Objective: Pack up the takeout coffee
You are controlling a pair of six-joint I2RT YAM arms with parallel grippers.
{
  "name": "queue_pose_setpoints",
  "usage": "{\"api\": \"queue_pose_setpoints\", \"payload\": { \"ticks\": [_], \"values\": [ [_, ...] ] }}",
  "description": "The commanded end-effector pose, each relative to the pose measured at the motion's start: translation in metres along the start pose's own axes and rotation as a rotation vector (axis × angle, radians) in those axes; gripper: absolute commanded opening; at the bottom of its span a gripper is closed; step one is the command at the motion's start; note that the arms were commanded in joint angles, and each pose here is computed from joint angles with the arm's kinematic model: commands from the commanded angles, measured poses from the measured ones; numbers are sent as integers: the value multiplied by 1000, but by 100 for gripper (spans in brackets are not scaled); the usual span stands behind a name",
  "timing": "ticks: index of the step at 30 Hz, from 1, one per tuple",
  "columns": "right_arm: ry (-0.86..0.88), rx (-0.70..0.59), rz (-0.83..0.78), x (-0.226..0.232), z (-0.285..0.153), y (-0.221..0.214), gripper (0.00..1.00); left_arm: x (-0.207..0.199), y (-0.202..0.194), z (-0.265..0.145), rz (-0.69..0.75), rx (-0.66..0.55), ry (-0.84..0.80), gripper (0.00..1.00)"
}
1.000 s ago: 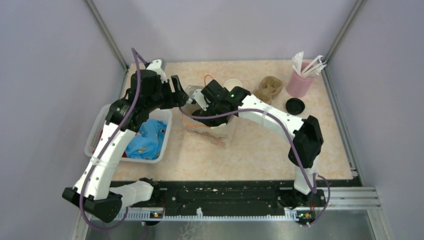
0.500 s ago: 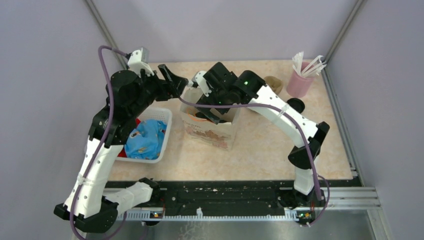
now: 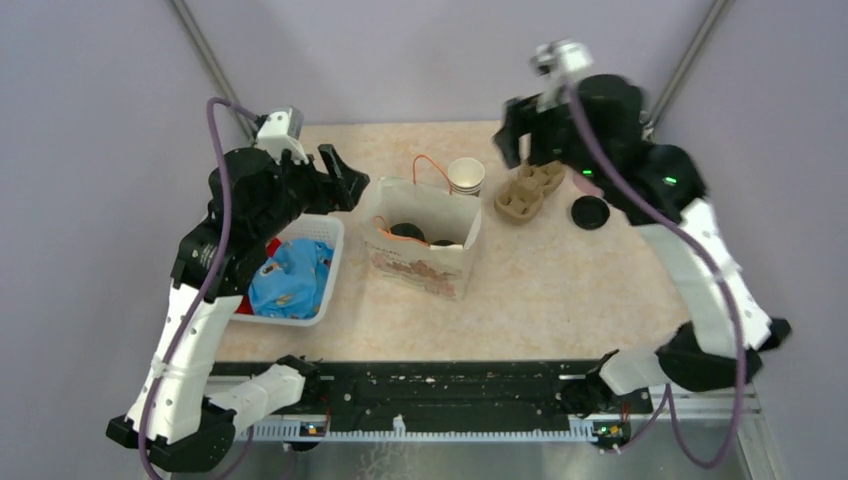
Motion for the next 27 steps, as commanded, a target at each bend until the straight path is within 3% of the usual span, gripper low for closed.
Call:
{"api": "queue_pose_setpoints", "payload": {
  "ticks": [1, 5, 14, 18, 22, 27],
  "values": [
    [-150, -407, 226, -36, -71, 43, 69, 13, -18, -1, 123, 101, 28, 82],
    [-261, -371, 268, -45, -60, 35, 75, 14, -19, -2, 161, 111, 7, 83],
    [-474, -88, 416, -101, 20, -19, 89, -9, 15, -13, 219, -7, -131, 90],
    [-451, -115, 565, -141, 37, -41, 92, -16, 25, -12, 235, -37, -177, 93],
    [-481, -108, 560, -175, 48, -49, 94, -20, 30, -3, 237, -41, -214, 94],
    [-495, -106, 638, -224, 53, -65, 89, -20, 35, 12, 248, -21, -183, 94]
  ]
}}
Point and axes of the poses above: each gripper's point midway between its finger pads, its own z axis out along the fingers, its own x axis along the line the jaws close on, y = z × x, the point moved 10 cm from there along -z, back along the fingers, and after that the axes turned 4 degrees about -z, right-handed, at the moved point
